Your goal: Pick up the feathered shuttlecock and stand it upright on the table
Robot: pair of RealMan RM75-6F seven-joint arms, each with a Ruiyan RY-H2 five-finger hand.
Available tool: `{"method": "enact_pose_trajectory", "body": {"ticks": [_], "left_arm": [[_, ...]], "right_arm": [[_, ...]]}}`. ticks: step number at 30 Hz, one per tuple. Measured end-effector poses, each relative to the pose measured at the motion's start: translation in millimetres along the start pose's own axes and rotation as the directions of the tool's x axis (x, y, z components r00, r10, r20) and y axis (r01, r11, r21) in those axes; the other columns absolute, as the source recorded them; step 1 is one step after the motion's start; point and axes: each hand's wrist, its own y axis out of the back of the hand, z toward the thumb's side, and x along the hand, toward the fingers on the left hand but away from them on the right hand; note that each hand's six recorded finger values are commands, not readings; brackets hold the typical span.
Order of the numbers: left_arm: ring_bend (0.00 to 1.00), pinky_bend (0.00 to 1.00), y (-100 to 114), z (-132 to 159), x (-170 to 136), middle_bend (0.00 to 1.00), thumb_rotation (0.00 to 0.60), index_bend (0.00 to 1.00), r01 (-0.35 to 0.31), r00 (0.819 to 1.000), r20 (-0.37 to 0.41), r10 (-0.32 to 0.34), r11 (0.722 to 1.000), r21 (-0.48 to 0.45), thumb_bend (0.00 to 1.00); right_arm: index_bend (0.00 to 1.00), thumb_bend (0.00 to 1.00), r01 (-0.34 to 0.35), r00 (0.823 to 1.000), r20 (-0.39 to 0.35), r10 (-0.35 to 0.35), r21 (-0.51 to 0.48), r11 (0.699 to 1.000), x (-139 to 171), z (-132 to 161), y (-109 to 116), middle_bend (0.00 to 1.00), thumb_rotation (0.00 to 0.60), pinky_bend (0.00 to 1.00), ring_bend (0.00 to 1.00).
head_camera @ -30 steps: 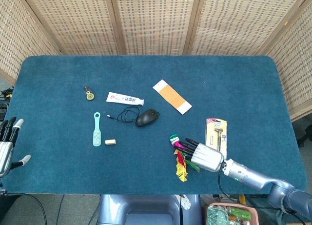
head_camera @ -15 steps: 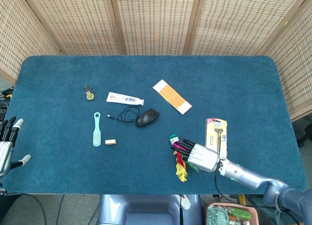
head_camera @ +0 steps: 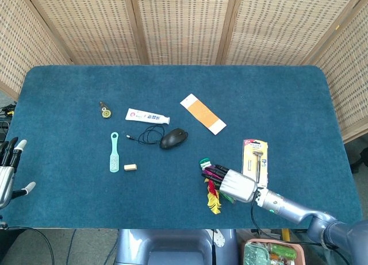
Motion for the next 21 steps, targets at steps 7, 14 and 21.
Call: {"method": "enact_pose_trajectory", "body": {"ticks": [7,14,21], "left_arm": [[0.00,0.00,-0.2,-0.6,0.7,0.00,0.600,0.00,0.004,1.000,-0.003,-0.004,1.000,-0.002,0.00],[0.00,0.00,0.7,-0.9,0.2,0.00,0.600,0.00,0.005,1.000,-0.004,-0.005,1.000,-0.008,0.00],[0.00,0.00,2.3,-2.3,0.2,0.00,0.600,0.00,0.006,1.000,-0.007,-0.006,1.000,-0.016,0.00]], "right_arm": [[0.64,0.38,0.036,0.999,0.020,-0.035,-0.063,0.997,-2.6,-0.2,7.1,0.10,0.600,0.18,0.00],[0.65,0.39,0.131,0.990,0.073,-0.118,-0.202,0.971,-13.8,-3.2,34.6,0.10,0.600,0.18,0.00],[0.65,0.39,0.221,0.968,0.190,-0.162,-0.353,0.909,-35.0,-18.9,67.1,0.10,0.600,0.19,0.00]]}}
